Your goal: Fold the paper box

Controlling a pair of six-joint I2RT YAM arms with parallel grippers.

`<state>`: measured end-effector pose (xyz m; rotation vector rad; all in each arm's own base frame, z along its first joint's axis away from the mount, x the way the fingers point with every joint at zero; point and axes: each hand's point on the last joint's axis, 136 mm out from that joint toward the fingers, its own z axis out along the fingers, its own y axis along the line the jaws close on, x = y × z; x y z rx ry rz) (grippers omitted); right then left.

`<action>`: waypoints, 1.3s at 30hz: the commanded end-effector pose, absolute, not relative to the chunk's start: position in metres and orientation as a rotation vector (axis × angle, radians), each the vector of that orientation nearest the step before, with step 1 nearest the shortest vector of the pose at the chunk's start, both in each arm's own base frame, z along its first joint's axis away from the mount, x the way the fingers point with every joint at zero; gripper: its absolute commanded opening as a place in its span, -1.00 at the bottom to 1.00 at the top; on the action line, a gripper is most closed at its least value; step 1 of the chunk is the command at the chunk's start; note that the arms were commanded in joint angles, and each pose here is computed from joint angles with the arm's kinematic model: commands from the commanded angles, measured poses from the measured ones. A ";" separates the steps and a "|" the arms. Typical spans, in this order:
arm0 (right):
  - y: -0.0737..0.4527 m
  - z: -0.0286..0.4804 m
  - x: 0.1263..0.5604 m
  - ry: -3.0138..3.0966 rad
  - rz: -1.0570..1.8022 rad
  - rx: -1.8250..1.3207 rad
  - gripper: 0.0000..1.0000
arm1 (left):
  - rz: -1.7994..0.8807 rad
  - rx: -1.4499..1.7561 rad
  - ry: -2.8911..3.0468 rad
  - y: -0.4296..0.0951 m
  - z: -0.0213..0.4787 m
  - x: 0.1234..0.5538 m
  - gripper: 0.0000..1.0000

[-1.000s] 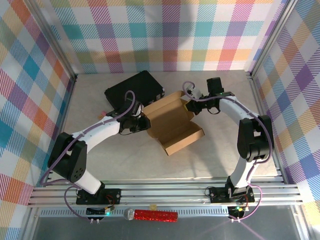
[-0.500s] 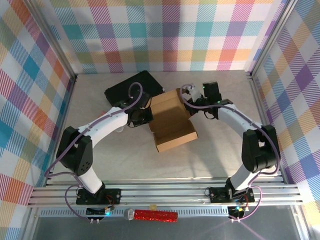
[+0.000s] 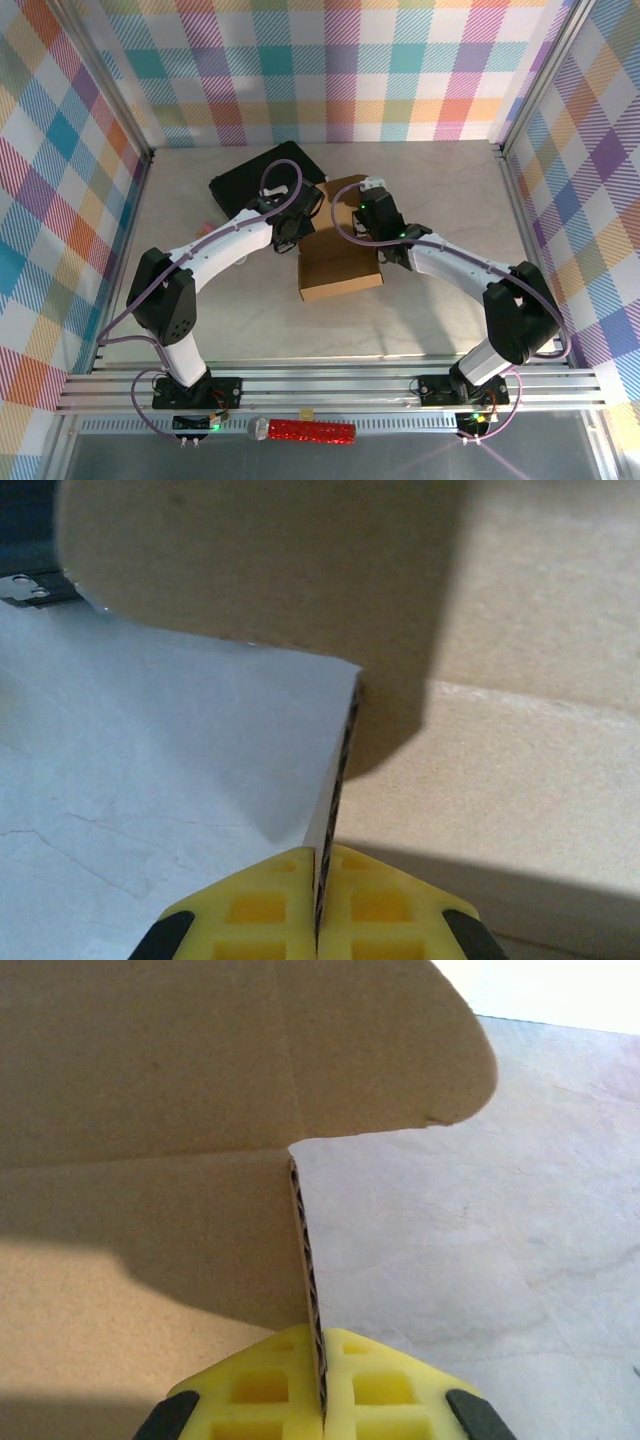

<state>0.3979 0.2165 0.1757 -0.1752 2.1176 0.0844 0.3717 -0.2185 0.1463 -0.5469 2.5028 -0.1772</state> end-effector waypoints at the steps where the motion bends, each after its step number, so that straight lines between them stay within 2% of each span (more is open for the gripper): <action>1: 0.198 0.187 0.405 2.063 0.054 0.147 -1.00 | -0.334 -0.641 2.342 -0.239 0.179 0.390 -1.00; 6: 0.198 0.186 0.412 2.063 0.064 0.255 -1.00 | -0.363 -0.639 2.269 -0.246 0.190 0.405 -1.00; 14: 0.212 0.174 0.417 2.151 0.082 0.262 -1.00 | -0.363 -0.510 2.282 -0.256 0.180 0.410 -1.00; 18: 0.220 0.189 0.409 2.185 0.148 0.174 -0.42 | -0.287 -0.385 2.283 -0.249 0.183 0.407 -1.00; 23: 0.228 0.231 0.384 2.249 0.272 0.041 0.47 | -0.147 -0.187 2.261 -0.237 0.187 0.403 -1.00; 25: 0.224 0.256 0.373 2.242 0.357 0.016 0.68 | -0.089 -0.087 2.239 -0.235 0.190 0.402 -1.00; 27: 0.213 0.280 0.364 2.233 0.447 0.023 0.80 | -0.041 -0.010 2.211 -0.232 0.193 0.401 -1.00; 30: 0.173 0.309 0.364 2.258 0.547 0.200 0.82 | 0.015 0.061 2.181 -0.225 0.195 0.397 -1.00; 33: 0.128 0.317 0.377 2.283 0.683 0.484 0.79 | 0.007 0.081 2.136 -0.225 0.202 0.398 -1.00; 39: 0.092 0.286 0.443 2.331 0.892 0.795 0.63 | 0.006 0.178 2.102 -0.232 0.204 0.396 -1.00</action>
